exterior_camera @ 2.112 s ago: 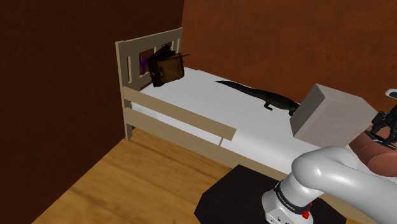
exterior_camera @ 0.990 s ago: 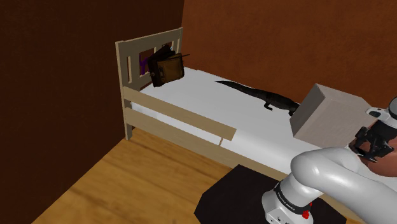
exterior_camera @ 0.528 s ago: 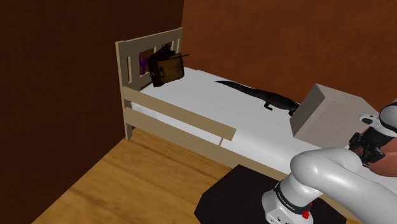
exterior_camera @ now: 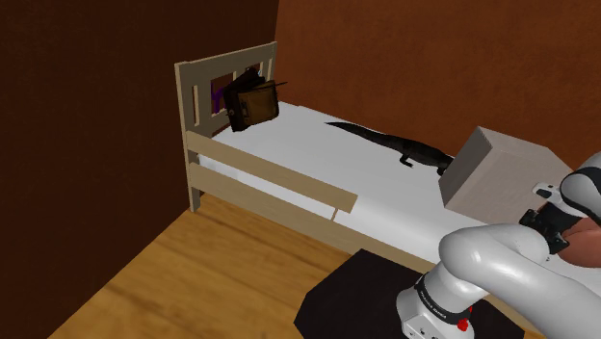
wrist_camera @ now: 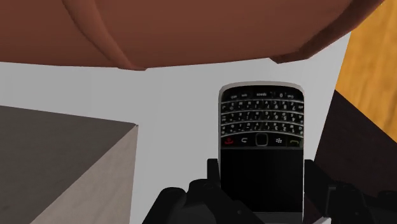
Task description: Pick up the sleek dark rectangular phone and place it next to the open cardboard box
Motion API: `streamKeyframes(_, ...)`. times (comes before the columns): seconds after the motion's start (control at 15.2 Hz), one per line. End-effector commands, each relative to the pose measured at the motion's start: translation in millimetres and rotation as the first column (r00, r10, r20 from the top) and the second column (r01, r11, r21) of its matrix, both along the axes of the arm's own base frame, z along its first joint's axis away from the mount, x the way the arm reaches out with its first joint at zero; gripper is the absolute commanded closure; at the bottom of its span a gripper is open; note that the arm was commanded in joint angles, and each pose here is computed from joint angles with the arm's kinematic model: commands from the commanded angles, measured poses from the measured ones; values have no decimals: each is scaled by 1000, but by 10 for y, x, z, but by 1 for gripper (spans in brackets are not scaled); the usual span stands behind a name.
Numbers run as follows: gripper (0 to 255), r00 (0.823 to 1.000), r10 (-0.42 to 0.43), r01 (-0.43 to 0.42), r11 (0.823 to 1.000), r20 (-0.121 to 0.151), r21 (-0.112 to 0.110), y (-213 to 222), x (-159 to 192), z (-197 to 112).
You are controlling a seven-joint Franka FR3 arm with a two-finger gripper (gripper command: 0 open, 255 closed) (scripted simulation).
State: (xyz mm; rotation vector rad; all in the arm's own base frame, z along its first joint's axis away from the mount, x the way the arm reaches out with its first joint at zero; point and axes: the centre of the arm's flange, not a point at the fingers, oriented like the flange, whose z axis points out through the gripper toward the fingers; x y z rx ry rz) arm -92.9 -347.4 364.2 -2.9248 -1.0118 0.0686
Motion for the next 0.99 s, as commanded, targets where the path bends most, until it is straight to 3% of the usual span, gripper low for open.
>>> streamKeyframes(0.0, 255, 1000, 0, 0, 1000, 0, 0, 12, 4, -111)
streamKeyframes(0.59, 255, 1000, 0, 0, 1000, 0, 0, 12, 4, -206)
streamKeyframes(0.66, 0, 1000, 0, 0, 1000, 0, 0, 12, 4, -207)
streamKeyframes(0.92, 0, 1000, 0, 0, 1000, 0, 0, 11, 4, -207)
